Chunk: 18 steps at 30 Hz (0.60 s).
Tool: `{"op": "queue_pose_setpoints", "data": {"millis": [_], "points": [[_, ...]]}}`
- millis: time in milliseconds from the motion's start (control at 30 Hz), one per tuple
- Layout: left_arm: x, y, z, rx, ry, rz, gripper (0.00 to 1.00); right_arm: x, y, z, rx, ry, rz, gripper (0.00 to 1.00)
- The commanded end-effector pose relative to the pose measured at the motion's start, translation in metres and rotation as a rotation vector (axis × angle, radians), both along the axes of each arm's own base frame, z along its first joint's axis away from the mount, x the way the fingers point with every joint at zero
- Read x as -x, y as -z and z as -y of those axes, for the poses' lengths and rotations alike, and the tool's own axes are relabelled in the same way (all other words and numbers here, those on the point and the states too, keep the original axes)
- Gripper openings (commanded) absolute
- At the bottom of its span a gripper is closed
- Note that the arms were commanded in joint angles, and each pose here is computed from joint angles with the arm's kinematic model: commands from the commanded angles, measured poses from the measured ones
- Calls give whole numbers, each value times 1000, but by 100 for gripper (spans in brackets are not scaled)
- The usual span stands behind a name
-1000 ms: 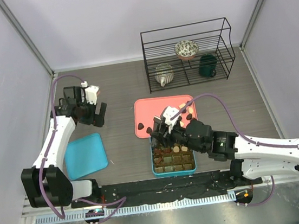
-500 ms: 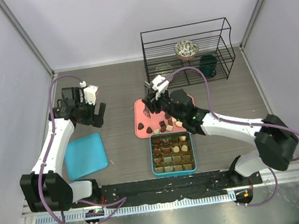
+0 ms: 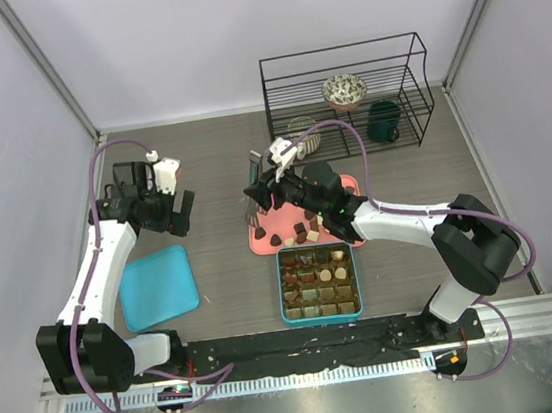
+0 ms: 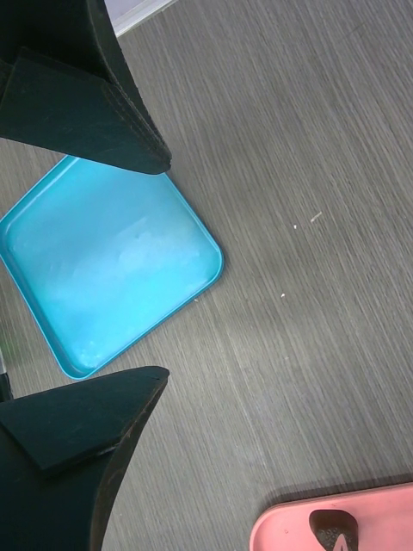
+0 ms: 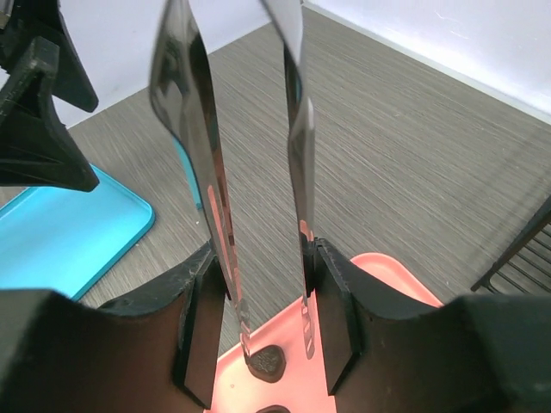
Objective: Pack the chocolate
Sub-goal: Pick up the fake chocolate from the plate.
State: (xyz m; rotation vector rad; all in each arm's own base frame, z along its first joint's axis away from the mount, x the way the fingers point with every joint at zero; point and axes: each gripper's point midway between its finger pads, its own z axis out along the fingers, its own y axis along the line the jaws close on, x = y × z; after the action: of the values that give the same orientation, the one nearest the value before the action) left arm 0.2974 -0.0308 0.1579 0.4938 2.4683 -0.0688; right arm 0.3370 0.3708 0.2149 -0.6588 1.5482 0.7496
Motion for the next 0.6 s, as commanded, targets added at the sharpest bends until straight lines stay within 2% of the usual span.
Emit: {"op": "queue_pose_setpoints", "data": {"millis": [0,567], "points": [[-2,-15,-1,-1,0,50,100,2,-24,-5,-73,-26,52,48],[2,-19,-3,-14,2,56,100,-4,20,-3,-2,-2,10,48]]}}
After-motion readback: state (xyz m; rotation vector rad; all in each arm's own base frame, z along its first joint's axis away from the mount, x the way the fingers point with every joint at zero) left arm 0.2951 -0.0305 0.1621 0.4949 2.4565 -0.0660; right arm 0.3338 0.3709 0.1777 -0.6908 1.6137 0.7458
